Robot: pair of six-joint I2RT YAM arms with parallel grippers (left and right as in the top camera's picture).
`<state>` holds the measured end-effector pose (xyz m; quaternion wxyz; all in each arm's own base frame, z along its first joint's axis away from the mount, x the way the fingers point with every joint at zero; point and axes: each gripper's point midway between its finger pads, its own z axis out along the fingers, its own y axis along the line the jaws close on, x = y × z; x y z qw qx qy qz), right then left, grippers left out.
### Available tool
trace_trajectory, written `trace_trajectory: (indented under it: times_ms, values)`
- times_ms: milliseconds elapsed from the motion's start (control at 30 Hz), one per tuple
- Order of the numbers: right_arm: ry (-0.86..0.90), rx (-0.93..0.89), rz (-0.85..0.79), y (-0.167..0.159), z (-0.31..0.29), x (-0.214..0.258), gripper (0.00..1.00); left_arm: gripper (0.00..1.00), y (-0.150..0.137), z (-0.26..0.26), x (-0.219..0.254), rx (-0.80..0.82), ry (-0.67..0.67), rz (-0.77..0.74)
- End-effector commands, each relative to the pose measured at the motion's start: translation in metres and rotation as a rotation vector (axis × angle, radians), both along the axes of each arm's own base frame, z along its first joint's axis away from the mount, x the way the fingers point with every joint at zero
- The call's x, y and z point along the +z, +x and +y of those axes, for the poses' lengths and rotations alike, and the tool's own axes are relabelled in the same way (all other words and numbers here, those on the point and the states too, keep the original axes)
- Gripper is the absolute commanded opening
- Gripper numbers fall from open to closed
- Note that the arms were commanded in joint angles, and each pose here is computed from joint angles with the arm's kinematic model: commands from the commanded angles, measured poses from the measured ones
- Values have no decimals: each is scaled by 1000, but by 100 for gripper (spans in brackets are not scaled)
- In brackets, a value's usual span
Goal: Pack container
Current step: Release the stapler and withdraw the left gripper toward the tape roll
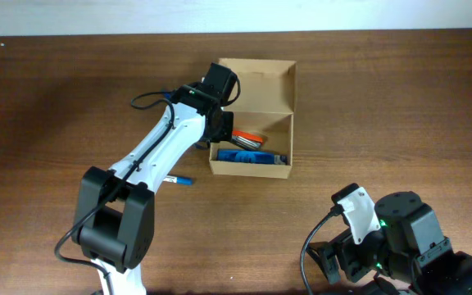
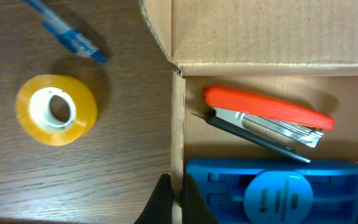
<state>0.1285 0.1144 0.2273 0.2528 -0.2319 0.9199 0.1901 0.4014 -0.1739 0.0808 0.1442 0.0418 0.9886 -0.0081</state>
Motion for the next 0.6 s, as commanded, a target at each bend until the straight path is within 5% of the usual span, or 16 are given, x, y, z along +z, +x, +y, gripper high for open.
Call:
trace_trajectory:
  times_ms: [0, 367, 400, 467, 567]
  values:
    - [8, 4, -17, 0, 1, 5, 99, 2, -1, 24, -8, 58, 96, 6]
    - [8, 4, -17, 0, 1, 5, 99, 2, 2, 30, 4, 65, 101, -28]
    - [8, 4, -17, 0, 1, 5, 99, 5, 2, 30, 4, 65, 101, -28]
    - [8, 4, -17, 0, 1, 5, 99, 29, 2, 29, 4, 64, 99, -27]
    - [8, 4, -17, 0, 1, 5, 99, 32, 2, 29, 8, 64, 95, -34]
